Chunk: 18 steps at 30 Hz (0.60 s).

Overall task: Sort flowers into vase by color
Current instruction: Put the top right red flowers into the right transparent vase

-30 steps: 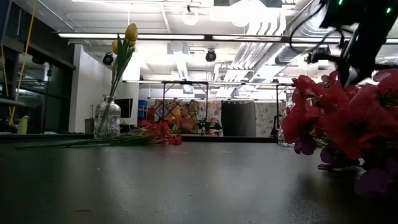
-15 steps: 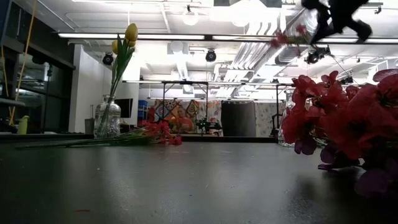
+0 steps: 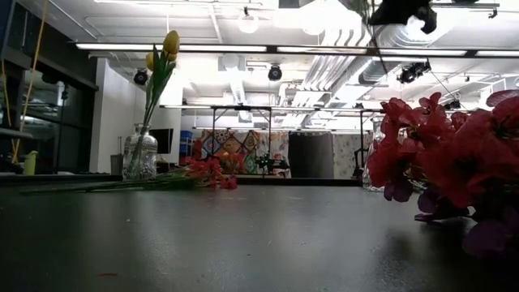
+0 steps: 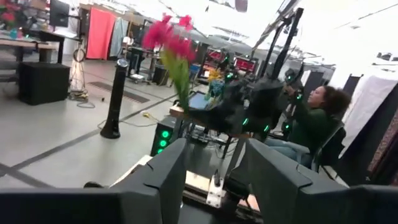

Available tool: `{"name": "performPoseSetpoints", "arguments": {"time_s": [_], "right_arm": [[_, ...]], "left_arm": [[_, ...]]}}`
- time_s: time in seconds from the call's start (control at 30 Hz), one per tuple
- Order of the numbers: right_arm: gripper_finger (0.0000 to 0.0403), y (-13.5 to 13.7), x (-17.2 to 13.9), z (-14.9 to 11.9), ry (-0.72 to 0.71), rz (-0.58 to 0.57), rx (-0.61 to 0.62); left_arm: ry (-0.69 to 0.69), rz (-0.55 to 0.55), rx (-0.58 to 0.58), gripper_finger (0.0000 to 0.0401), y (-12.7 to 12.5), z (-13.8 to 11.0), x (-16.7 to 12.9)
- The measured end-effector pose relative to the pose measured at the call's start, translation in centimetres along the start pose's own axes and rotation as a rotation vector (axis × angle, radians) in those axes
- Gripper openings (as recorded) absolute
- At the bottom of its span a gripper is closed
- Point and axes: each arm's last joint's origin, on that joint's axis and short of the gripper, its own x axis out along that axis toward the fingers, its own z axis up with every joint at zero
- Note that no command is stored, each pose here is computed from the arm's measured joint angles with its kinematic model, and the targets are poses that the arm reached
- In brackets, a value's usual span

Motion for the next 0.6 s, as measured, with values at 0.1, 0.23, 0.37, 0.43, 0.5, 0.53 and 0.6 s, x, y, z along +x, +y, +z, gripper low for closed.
{"name": "performPoseSetpoints", "arguments": {"time_s": [0.1, 0.23, 0.37, 0.43, 0.5, 0.53, 0.6], "right_arm": [[0.0000, -0.9, 0.7, -3.2, -0.036, -0.016, 0.021], [0.0000, -2.1, 0.9, -6.0, -0.146, 0.032, 0.133], [0.0000, -3.0, 0.9, -7.6, -0.193, 0.051, 0.148], [0.0000, -3.1, 0.9, -7.7, -0.193, 0.048, 0.134], [0.0000, -3.1, 0.9, -7.7, -0.186, 0.053, 0.118], [0.0000, -3.0, 0.8, -7.7, -0.186, 0.061, 0.106], [0.0000, -3.0, 0.8, -7.8, -0.180, 0.075, 0.081]], "left_arm": [[-0.039, -0.023, -0.009, 0.0161, -0.4, 0.5, -0.3], [-0.121, -0.043, -0.014, 0.0163, -1.1, 1.7, -1.6], [-0.200, -0.047, -0.005, 0.0163, -1.4, 2.8, -2.7], [-0.230, -0.054, -0.003, 0.0163, -1.5, 3.2, -3.1], [-0.260, -0.061, -0.001, 0.0163, -1.7, 3.6, -3.5], [-0.268, -0.062, -0.001, 0.0163, -1.7, 3.7, -3.6], [-0.277, -0.064, 0.000, 0.0163, -1.7, 3.8, -3.7]]}}
